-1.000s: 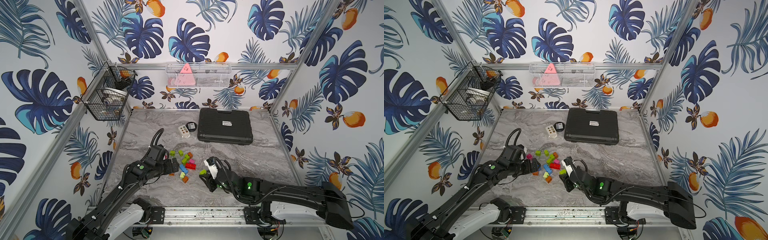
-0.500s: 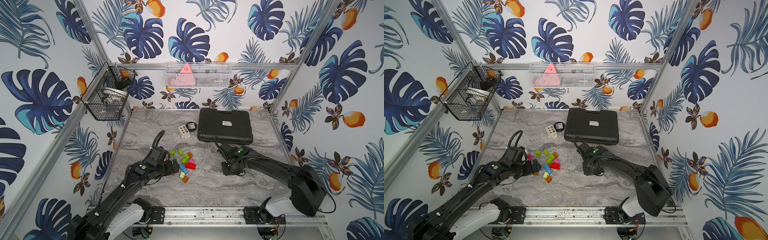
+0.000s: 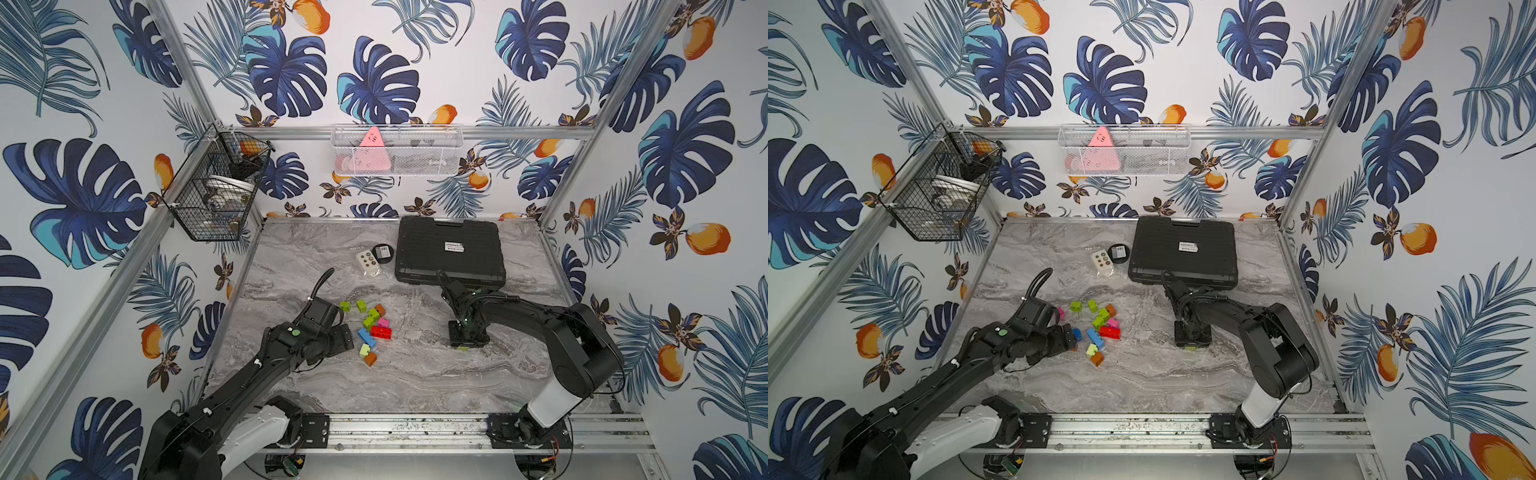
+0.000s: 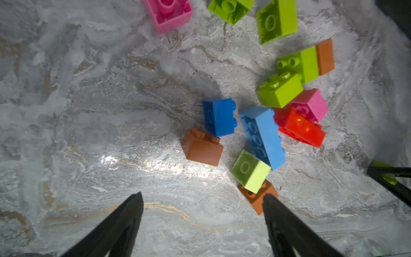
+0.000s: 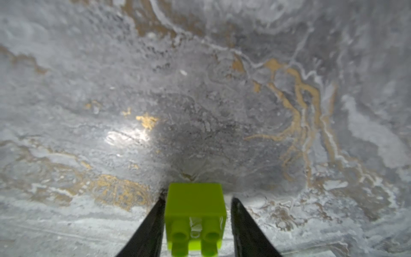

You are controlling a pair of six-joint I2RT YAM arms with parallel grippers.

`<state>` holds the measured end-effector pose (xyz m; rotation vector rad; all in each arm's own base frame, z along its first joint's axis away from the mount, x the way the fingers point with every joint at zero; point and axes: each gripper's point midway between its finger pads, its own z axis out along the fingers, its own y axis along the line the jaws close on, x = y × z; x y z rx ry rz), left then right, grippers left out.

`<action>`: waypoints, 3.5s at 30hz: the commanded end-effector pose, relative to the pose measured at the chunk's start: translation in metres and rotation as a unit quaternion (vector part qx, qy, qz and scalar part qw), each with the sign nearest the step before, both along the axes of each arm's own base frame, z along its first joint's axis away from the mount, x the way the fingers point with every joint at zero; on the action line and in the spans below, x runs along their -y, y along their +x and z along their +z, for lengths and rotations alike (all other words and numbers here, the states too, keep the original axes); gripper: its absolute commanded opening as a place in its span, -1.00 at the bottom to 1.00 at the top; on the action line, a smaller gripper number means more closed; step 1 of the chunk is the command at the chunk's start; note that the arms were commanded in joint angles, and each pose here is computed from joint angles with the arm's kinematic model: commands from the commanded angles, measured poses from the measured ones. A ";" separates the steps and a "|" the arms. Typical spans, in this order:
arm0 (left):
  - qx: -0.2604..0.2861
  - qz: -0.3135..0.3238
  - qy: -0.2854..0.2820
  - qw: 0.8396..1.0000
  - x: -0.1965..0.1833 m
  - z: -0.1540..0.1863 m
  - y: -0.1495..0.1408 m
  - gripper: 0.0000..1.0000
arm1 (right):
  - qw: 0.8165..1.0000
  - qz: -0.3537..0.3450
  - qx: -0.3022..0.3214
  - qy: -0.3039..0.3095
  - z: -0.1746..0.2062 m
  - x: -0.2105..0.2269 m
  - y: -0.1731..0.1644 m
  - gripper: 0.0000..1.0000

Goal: Assemble the letter h with lego
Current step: Place the lego brick at the center of the board, then pick up the lego brick from the center of the board.

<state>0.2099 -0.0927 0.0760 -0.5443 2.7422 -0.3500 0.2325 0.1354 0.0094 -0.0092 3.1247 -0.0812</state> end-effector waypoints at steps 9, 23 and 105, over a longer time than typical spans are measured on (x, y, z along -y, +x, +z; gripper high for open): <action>-0.054 0.007 0.033 0.998 -0.001 -0.029 0.008 0.58 | 0.989 -0.005 0.138 0.062 0.075 -0.006 0.024 0.23; -0.079 -0.062 0.038 0.994 0.019 -0.048 0.022 0.36 | 0.967 0.020 0.223 0.122 0.124 -0.010 0.022 0.23; 0.333 -0.460 -0.188 0.801 0.214 0.101 -0.048 -0.23 | 0.863 0.049 -0.228 0.449 0.153 -0.163 -0.095 -0.01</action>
